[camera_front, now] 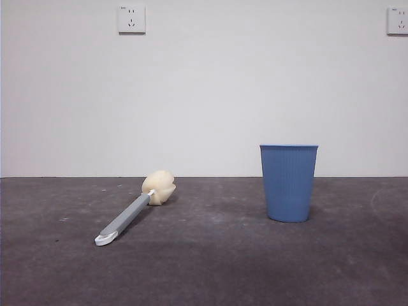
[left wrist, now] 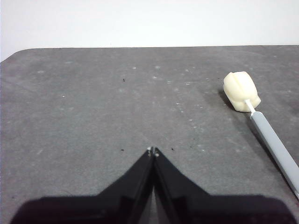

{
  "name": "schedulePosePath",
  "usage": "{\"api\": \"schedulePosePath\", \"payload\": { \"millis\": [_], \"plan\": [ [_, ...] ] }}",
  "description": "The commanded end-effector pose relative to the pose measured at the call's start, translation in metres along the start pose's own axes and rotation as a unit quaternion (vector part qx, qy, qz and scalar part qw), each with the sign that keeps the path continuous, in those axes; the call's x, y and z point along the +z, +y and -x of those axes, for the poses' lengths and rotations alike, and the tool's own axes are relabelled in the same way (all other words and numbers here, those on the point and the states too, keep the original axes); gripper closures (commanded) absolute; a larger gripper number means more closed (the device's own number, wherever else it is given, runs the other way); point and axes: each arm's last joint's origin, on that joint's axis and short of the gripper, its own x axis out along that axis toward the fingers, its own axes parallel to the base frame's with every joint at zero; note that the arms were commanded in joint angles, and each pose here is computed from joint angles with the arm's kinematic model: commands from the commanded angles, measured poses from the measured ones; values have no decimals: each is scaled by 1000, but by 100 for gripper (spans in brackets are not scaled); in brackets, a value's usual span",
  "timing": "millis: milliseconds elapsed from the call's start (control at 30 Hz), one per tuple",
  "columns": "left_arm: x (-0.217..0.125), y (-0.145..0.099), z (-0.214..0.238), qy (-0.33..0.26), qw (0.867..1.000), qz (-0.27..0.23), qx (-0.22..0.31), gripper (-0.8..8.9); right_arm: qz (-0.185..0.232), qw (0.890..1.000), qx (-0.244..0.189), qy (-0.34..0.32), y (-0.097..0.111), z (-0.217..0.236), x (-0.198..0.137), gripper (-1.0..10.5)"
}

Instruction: Pick up the cup brush,pick up the cup,insert the brush into the cup,clean the cup,put the cup brush back,put the cup back to the fixed position on the table

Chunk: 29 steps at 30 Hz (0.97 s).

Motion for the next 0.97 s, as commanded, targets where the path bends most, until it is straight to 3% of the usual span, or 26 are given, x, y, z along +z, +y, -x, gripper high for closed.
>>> {"api": "schedulePosePath", "payload": {
  "millis": [33, 133, 267, 467, 567, 667, 767, 967],
  "plan": [
    [-4, 0, -1, 5, 1000, 4, 2, 816, 76, 993, -38, -79, -6, 8, 9, 946],
    [-4, 0, -1, 5, 1000, 4, 2, 817, 80, 978, -66, -180, -15, 21, 19, 946],
    [-4, 0, -1, 5, 1000, 4, 2, 816, 51, 947, -133, -289, -34, 36, 19, 946],
    [-4, 0, -1, 4, 1000, 4, 2, 816, 45, 896, -234, -374, -57, 39, -9, 946],
    [-4, 0, -1, 5, 1000, 4, 2, 817, 41, 878, -261, -399, -65, 31, -26, 946],
    [-4, 0, -1, 5, 1000, 4, 2, 817, 41, 866, -274, -416, -72, 18, -42, 946],
    [-4, 0, -1, 5, 1000, 4, 2, 816, 42, 861, -275, -426, -78, 1, -55, 946],
    [-4, 0, -1, 5, 1000, 4, 2, 817, 6, 862, -255, -438, -90, -26, -74, 946]
  ]
}}
